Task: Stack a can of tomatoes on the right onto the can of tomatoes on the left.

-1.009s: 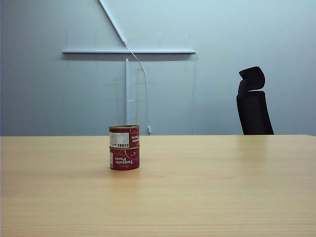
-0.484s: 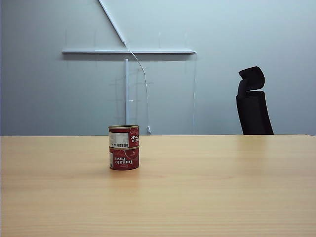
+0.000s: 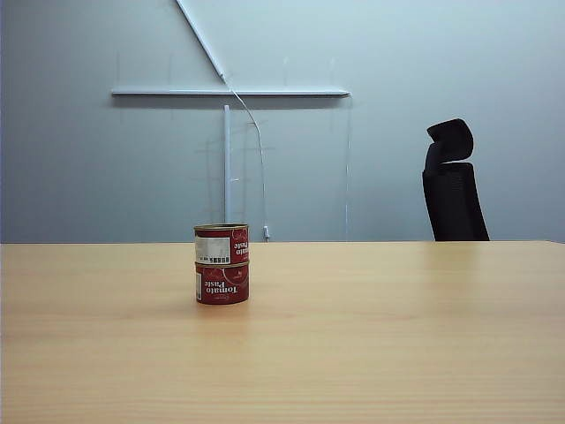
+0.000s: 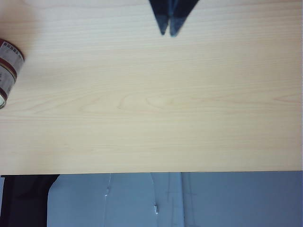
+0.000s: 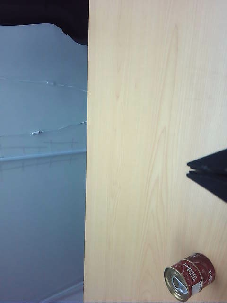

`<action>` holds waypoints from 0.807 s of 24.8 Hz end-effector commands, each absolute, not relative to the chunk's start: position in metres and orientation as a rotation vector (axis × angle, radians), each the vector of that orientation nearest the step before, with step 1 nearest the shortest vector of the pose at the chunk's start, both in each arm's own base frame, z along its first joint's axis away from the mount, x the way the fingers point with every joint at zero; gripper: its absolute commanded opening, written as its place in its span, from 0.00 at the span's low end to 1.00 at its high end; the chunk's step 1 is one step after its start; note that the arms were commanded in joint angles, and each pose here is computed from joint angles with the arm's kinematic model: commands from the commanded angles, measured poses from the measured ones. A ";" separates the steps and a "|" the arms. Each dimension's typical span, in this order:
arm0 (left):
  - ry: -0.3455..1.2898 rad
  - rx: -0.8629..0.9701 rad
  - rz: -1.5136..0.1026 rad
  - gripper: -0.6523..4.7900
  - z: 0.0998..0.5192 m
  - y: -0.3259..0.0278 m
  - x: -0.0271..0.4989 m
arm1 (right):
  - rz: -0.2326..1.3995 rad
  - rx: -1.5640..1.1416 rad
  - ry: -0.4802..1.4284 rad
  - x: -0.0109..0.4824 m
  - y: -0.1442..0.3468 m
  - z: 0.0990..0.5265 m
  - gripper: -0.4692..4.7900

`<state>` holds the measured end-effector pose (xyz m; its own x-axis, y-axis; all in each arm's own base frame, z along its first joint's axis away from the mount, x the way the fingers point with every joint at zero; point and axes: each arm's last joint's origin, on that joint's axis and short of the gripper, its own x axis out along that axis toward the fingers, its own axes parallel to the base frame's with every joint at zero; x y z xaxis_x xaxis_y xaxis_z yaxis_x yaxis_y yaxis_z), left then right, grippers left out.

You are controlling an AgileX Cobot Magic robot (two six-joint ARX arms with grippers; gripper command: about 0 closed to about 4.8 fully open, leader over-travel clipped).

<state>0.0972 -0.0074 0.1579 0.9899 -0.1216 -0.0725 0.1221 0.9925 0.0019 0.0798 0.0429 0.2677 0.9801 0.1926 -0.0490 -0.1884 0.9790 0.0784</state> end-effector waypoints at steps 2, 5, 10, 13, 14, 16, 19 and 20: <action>0.063 0.007 -0.125 0.11 0.160 -0.007 0.097 | 0.200 0.088 0.038 0.079 0.043 0.271 0.07; 0.063 0.007 -0.125 0.11 0.160 -0.007 0.097 | 0.200 0.088 0.038 0.079 0.043 0.271 0.07; 0.063 0.007 -0.125 0.11 0.160 -0.007 0.097 | 0.195 0.094 0.028 0.078 0.041 0.272 0.07; 0.063 0.007 -0.125 0.11 0.160 -0.007 0.097 | 0.132 0.086 0.013 0.079 0.033 0.272 0.07; 0.063 0.007 -0.125 0.11 0.160 -0.007 0.097 | 0.092 0.087 0.010 0.081 0.030 0.271 0.07; 0.063 0.007 -0.125 0.11 0.160 -0.007 0.097 | -0.001 0.094 -0.009 0.088 0.023 0.263 0.07; 0.064 0.007 -0.125 0.11 0.160 -0.007 0.097 | -0.065 0.105 -0.053 0.098 0.015 0.249 0.07; 0.063 0.007 -0.125 0.11 0.160 -0.007 0.097 | -0.068 0.104 -0.059 0.101 0.013 0.244 0.07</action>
<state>0.0971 -0.0075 0.1579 0.9899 -0.1220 -0.0721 0.1225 0.9925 0.0023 0.0980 0.0156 0.2443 0.9961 -0.0873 -0.0088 0.0877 0.9922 0.0885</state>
